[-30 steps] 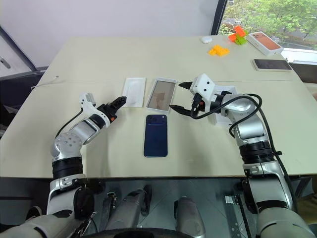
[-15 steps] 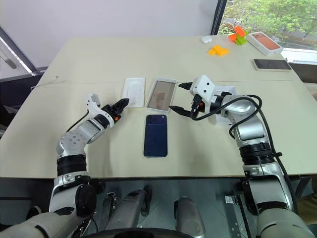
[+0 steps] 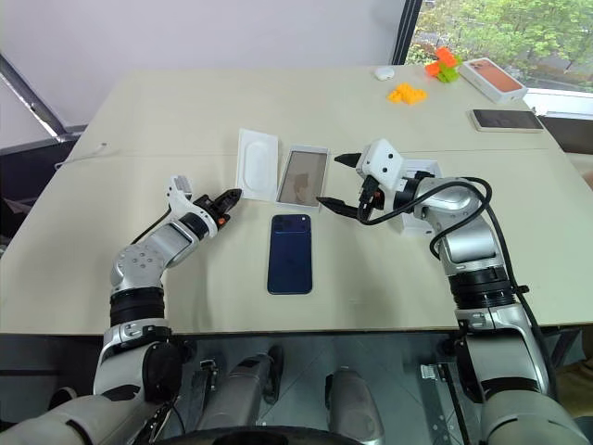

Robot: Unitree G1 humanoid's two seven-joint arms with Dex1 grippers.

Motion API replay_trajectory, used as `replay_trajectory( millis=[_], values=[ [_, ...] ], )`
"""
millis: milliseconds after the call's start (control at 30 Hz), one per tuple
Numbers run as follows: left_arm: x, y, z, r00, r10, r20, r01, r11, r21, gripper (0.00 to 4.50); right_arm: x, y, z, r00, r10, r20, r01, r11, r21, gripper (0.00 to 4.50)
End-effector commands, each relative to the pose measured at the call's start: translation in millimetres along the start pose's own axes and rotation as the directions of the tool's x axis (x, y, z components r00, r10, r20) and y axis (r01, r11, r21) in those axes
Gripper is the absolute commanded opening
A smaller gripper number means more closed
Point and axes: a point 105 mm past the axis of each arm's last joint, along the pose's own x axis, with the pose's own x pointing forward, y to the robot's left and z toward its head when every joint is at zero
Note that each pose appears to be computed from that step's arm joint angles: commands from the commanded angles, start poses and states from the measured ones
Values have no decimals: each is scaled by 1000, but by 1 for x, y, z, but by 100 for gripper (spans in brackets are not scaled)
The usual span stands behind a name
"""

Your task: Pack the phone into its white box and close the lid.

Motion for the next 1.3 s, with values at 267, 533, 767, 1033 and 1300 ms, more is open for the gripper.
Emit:
replay_trajectory(
  millis=[267,533,767,1033,1300],
  values=[
    [-3,-68,29,986,-166,31,166,986,18,13,-35,-12,-4,999,9,-35,-10,1000,-26,450],
    [26,-88,-19,989,-120,-91,131,984,121,13,-32,-17,-5,999,-38,-24,37,999,-40,450],
    [29,-79,-20,997,-55,-62,63,988,141,13,-36,-17,-9,998,-59,-36,57,997,-50,450],
    [25,-77,-35,994,-50,-100,61,992,111,13,-35,-18,-8,997,-72,-36,70,996,-59,450],
    [26,-63,-32,993,10,-116,4,992,125,13,-34,-19,-8,996,-75,-38,73,995,-67,450]
  ],
)
